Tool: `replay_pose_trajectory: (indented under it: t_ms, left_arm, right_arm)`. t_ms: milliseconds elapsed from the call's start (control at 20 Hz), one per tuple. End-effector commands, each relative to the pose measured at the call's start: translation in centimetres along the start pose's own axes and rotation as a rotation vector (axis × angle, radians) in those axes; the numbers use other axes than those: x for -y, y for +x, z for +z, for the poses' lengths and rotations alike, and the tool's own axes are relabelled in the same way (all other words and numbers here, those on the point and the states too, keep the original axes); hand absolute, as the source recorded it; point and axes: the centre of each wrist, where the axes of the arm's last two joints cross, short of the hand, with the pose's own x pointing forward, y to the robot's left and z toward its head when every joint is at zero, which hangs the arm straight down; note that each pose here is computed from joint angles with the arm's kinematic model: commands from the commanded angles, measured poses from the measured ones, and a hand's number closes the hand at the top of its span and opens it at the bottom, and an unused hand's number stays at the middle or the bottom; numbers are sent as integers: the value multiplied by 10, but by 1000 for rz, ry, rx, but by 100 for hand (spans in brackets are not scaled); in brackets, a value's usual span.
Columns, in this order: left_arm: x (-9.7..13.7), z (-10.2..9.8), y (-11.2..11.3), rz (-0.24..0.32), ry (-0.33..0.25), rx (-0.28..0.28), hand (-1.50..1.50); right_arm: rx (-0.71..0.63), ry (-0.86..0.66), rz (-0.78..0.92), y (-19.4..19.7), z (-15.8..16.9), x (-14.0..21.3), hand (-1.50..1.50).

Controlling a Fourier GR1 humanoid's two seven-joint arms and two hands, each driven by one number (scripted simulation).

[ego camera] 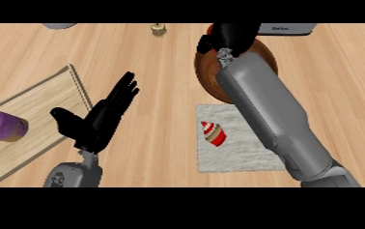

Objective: Pick the tomato from the placemat and place it in the bowl

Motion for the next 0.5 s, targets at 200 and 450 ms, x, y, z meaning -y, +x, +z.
replay_pose_trajectory:
  t_ms: [200,450]
  left_arm:
    - [4,0,-1,11,-23,9,0]
    - [9,-2,-2,12,-30,4,0]
  right_arm:
    - [-146,107,124,-45,-55,-45,150]
    - [-320,195,11,-69,-67,-63,-150]
